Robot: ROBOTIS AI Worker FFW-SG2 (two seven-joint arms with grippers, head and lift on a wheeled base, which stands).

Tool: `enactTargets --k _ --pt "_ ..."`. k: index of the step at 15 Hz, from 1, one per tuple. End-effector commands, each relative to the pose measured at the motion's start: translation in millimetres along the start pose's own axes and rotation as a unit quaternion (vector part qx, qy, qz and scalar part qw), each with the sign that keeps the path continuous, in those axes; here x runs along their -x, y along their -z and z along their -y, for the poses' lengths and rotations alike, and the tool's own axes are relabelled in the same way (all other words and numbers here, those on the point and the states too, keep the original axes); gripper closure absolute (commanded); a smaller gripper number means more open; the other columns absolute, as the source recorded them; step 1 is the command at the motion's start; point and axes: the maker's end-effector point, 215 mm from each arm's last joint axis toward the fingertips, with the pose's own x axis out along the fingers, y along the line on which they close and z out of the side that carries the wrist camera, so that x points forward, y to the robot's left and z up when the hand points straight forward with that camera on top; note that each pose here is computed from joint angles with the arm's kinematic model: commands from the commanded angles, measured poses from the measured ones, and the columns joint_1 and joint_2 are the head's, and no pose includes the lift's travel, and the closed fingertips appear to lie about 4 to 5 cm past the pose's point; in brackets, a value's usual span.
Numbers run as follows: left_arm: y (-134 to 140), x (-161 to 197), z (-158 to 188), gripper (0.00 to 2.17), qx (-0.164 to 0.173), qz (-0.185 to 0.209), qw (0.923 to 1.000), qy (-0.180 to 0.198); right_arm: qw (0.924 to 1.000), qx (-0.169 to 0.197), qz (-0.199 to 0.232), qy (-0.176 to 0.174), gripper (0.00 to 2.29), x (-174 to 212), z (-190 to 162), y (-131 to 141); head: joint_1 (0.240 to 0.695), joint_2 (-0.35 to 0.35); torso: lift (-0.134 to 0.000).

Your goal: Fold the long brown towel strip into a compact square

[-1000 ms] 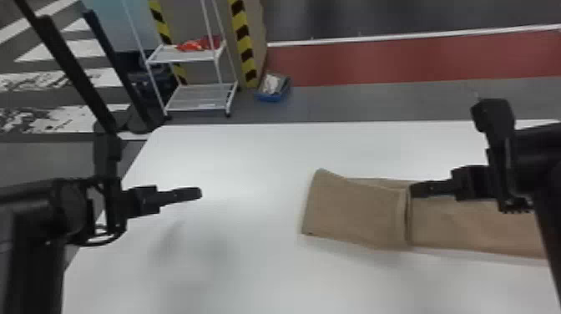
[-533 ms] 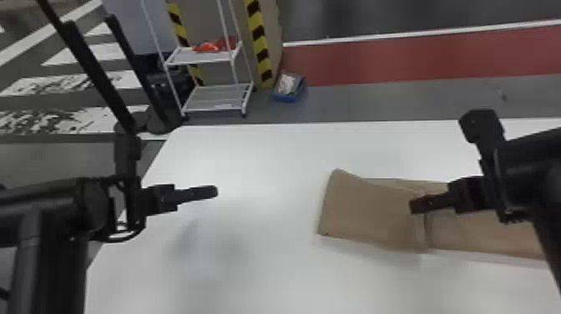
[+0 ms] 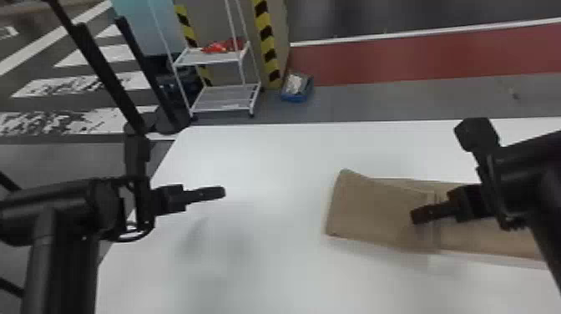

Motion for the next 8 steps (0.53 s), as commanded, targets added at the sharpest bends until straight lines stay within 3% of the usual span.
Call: enactTargets --k 1,8 --pt "0.5 -0.2 -0.1 0.08 0.000 -0.001 1.0000 0.000 1.0000 0.005 0.003 -0.005 0.19 -0.6 -7.1 -3.9 0.695 0.266 -0.125" --pt "1.9 -2.3 1.0 0.08 0.002 -0.001 1.0000 0.001 0.9998 0.018 0.012 -0.002 0.29 0.9 -7.7 -14.3 0.695 0.271 -0.125"
